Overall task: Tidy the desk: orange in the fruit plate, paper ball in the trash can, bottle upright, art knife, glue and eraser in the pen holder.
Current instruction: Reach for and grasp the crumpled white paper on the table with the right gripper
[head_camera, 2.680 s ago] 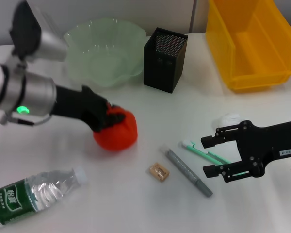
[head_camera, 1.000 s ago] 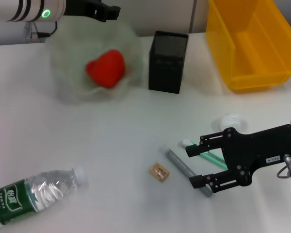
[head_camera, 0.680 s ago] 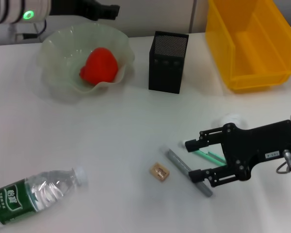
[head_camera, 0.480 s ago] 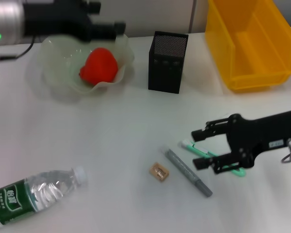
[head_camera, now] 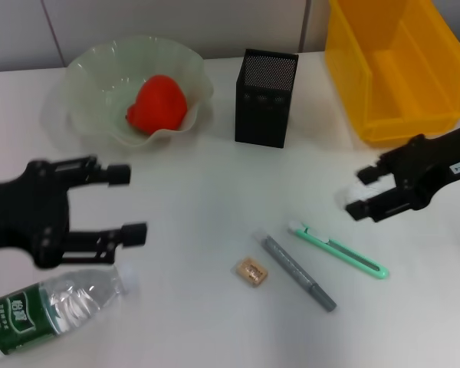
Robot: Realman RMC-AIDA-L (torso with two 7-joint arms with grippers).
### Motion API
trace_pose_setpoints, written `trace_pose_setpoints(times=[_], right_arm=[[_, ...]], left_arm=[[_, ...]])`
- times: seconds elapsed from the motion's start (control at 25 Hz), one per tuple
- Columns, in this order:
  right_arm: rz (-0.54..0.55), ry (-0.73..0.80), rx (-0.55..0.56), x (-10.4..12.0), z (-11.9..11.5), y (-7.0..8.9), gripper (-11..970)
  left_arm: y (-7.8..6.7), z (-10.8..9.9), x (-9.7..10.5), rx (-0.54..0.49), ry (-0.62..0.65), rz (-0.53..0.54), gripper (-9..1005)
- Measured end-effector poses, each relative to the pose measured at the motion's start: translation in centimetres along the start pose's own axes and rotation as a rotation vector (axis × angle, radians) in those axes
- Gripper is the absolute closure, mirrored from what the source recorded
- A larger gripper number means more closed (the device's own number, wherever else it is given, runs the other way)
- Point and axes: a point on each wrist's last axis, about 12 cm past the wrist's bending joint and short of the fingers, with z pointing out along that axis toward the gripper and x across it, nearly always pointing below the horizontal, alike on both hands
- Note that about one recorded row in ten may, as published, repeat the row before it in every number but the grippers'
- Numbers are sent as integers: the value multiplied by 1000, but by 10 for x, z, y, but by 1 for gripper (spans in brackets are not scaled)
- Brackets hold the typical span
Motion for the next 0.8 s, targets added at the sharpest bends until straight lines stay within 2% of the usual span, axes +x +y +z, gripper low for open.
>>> trace_pose_setpoints(times=[0.08,0.12,0.28,0.44,0.52,0.8], right_arm=[[21,99,52,-10,0,-1,279],[49,200,111,-17,1,-3,279],[80,299,186,-26,7,-6,280],[98,325,258,-32,19,-10,280],[114,334,272,-32,31,-12,281],[124,349,299,-33,49,-14,282]], left_arm=[[-5,-5,9,-5,-8,-19,158],[-8,-6,17,2,-14,-37,159],[-12,-7,24,21,-23,-55,160],[-14,-6,30,34,-31,-63,161],[-15,-5,33,46,-39,-63,161],[-20,-1,38,102,-55,-33,163]])
